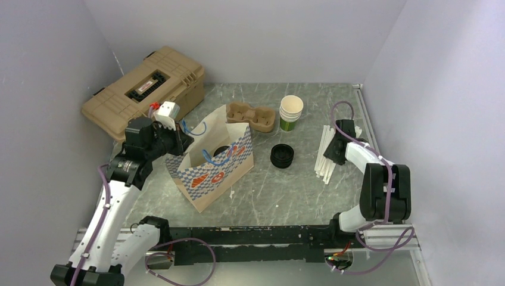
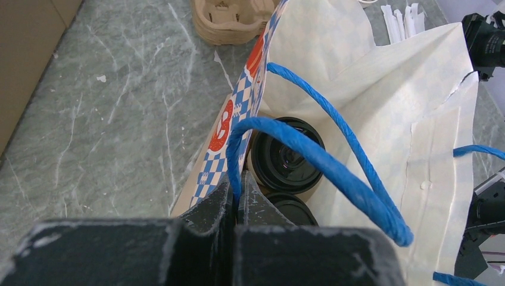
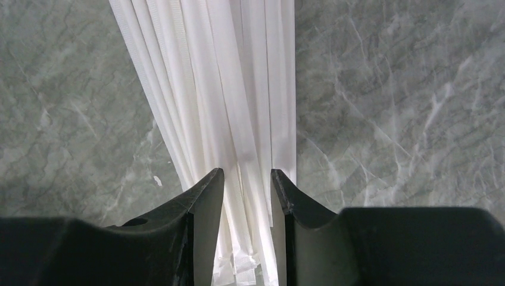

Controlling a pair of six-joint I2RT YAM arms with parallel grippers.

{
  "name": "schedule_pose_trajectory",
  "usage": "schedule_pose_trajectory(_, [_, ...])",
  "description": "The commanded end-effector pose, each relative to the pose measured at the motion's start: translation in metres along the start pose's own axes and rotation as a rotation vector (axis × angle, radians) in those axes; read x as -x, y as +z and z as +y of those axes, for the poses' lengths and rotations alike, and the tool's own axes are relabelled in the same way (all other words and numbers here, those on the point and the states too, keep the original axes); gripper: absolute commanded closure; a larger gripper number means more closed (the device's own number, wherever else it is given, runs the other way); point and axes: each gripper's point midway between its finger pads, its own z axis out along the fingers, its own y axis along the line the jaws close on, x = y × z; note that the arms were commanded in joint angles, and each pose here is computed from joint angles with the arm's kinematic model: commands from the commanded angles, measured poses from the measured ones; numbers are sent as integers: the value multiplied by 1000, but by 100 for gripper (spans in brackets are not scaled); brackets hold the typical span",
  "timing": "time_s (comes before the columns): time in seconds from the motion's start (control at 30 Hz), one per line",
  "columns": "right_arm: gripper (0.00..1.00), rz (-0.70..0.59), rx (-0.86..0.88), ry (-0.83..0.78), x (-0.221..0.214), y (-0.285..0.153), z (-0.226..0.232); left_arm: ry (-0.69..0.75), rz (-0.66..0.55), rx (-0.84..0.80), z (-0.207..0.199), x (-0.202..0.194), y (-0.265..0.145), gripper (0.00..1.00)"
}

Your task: Pack the takeout coffee

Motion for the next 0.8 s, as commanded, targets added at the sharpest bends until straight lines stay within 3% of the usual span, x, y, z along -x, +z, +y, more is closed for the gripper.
schedule_pose_trajectory(0.0, [62, -57, 50, 24, 26, 1, 16, 20, -10, 0, -1, 1, -4, 100])
schedule_pose_trajectory(0.27, [78, -50, 24, 10, 24, 8, 12, 21, -6, -2, -2, -1, -4, 100])
schedule_pose_trajectory(0.37, [79, -40, 14, 6, 22, 10, 10, 22, -9, 0, -2, -1, -5, 100])
schedule_pose_trajectory(0.5, [57, -40, 4, 4, 21, 11, 8, 22, -10, -1, -2, -1, -6, 100])
schedule_pose_trajectory(0.63, [50, -25, -3, -1, 18, 14, 7, 25, -12, -1, -2, -1, -6, 100])
schedule_pose_trajectory(0.67, [51, -26, -1, -1, 18, 14, 7, 25, -11, -1, -2, -1, -6, 100])
schedule_pose_trajectory(0.77, [67, -35, 2, 1, 20, 12, 8, 27, -13, 2, -2, -1, -7, 100])
